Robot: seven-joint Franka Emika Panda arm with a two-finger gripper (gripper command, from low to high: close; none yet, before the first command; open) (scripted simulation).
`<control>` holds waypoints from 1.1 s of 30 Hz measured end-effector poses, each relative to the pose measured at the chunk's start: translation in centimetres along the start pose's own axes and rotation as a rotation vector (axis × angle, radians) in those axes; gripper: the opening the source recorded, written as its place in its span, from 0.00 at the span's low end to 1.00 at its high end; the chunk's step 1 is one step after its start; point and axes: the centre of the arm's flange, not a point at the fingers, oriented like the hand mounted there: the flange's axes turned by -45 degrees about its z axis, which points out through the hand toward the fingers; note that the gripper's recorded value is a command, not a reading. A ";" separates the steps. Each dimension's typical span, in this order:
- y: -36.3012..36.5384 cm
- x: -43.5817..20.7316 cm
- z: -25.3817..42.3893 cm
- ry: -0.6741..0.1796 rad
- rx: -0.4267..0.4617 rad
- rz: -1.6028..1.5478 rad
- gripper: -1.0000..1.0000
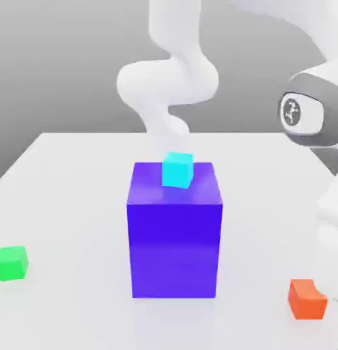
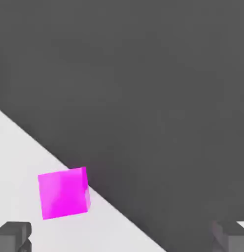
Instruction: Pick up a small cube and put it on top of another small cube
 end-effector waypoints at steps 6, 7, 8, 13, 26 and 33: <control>-3.1 0.1 10.4 -0.075 0.028 -0.087 0.50; -3.2 -0.1 12.1 -0.076 0.028 -0.088 0.50; -3.3 -0.2 12.9 -0.076 0.029 -0.089 0.00; -3.3 -0.2 12.9 -0.077 0.030 -0.089 0.00; 11.8 -9.8 4.6 -0.103 -0.009 -0.054 0.00; 22.4 -24.0 2.1 -0.124 -0.018 -0.004 0.00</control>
